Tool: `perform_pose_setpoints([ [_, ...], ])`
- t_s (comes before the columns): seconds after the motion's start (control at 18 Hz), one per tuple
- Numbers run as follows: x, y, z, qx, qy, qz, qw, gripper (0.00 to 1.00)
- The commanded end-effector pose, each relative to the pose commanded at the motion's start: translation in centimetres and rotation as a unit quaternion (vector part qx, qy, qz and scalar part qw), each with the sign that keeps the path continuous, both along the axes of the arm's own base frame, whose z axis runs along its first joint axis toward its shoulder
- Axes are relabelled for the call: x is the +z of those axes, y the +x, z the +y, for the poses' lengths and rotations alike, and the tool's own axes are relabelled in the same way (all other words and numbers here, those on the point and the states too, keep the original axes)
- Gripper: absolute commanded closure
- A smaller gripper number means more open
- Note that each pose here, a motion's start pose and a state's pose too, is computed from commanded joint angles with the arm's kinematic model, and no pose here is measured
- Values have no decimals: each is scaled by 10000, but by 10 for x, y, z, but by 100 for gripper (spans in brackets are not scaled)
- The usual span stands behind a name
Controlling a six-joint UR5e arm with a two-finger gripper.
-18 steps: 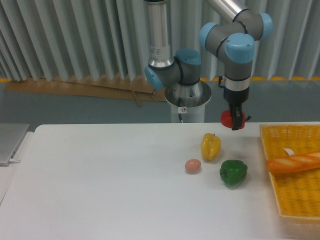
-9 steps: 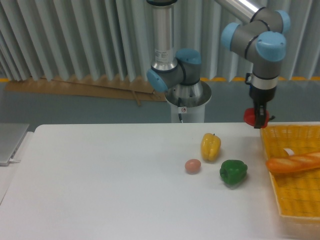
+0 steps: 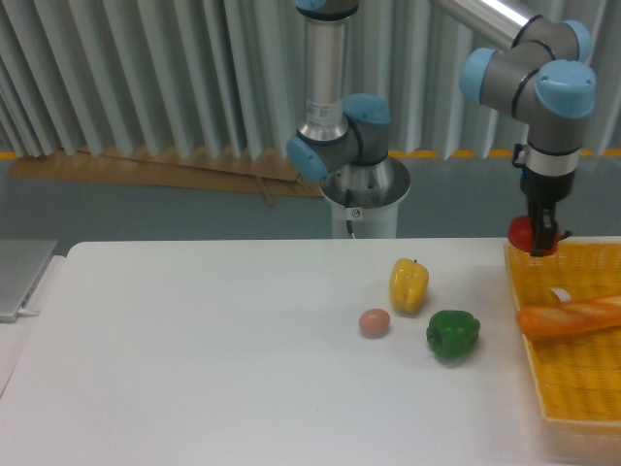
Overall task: Place the red peppers in a basket
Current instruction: 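Carry the red pepper over the orange basket and lower it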
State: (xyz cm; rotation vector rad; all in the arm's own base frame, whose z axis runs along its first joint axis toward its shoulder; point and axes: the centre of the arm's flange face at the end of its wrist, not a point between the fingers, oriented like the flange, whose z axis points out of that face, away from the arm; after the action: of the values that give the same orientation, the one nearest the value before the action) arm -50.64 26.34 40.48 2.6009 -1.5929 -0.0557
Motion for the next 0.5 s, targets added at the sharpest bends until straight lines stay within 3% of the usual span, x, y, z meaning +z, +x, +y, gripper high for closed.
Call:
perform_pose_setpoints([
  [0.5,-30,-31,9,30,40,111,9999,50],
])
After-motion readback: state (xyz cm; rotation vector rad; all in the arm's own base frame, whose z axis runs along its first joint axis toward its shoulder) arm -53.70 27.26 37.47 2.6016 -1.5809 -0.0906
